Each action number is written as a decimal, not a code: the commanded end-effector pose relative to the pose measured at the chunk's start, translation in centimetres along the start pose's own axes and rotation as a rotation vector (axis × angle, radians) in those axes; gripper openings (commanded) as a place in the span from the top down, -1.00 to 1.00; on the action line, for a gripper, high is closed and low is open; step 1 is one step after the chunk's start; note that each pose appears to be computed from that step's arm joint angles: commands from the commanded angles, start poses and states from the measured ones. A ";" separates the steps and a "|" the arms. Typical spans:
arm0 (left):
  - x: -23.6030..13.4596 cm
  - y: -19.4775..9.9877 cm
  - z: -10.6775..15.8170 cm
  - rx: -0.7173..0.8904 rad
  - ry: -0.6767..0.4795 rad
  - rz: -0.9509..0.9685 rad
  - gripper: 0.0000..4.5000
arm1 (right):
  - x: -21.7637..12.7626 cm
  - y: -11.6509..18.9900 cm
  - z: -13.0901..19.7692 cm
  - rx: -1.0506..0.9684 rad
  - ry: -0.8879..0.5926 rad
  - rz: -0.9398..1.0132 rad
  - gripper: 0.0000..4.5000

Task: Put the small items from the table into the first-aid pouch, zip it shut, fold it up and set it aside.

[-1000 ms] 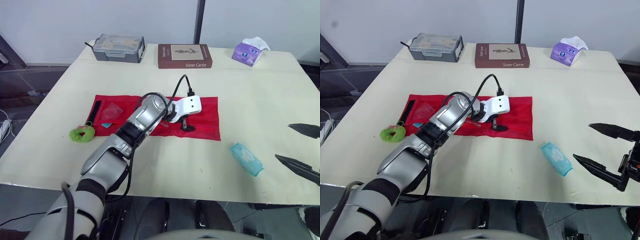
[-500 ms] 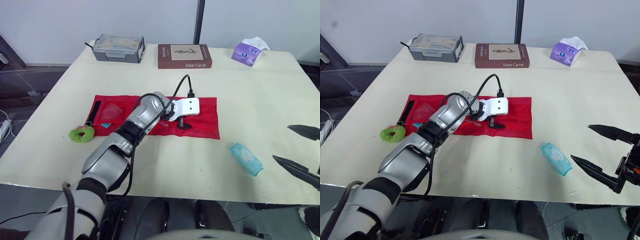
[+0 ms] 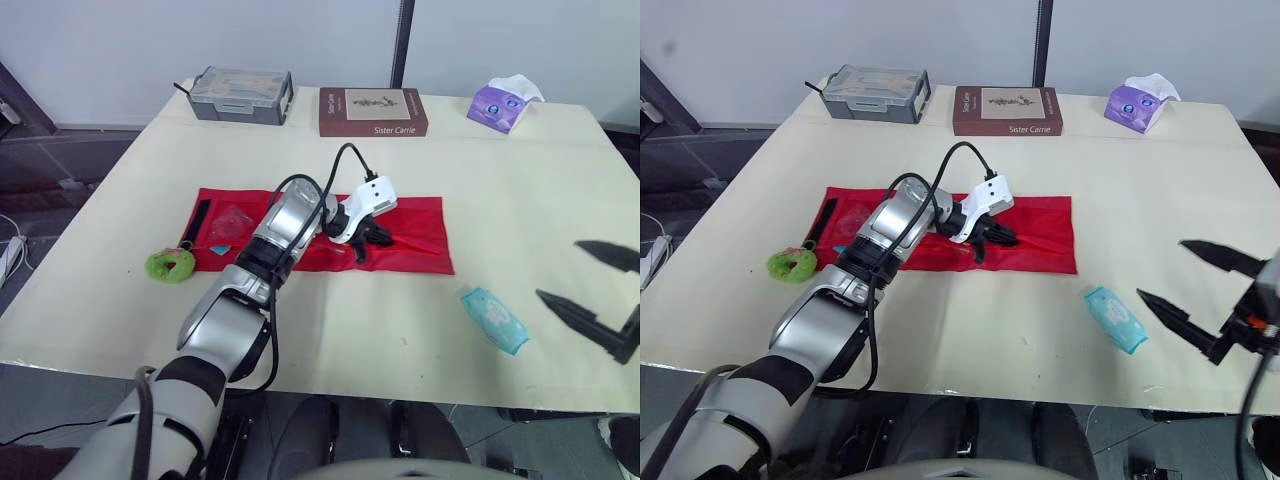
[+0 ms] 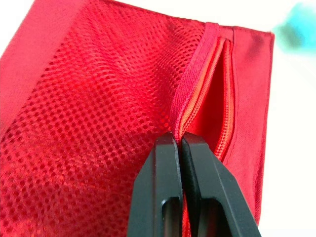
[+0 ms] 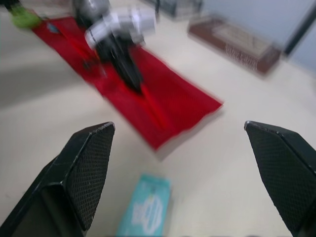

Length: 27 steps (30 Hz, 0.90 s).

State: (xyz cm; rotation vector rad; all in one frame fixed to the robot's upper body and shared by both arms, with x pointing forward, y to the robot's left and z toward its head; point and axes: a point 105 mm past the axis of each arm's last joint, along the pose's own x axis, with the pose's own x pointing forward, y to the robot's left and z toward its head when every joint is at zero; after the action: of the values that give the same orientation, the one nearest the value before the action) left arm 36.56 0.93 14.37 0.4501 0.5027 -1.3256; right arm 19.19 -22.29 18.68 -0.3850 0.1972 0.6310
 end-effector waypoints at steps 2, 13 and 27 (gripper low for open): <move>0.6 -1.5 1.2 -0.025 -0.066 -0.030 0.99 | 1.0 0.0 -3.2 0.020 0.234 -0.072 -1.00; 1.4 -1.5 1.4 -0.037 -0.092 0.049 0.99 | 4.6 1.7 -7.3 0.215 0.336 -0.155 -1.00; 1.4 -1.0 2.1 -0.037 -0.123 0.094 1.00 | 5.1 3.9 -6.6 0.260 0.281 -0.110 0.42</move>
State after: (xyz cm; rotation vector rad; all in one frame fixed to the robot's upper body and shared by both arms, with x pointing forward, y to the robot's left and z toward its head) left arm 35.91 -0.97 13.46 0.3595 0.4698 -1.2267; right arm 20.59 -20.23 8.31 -0.2106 0.5870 0.3952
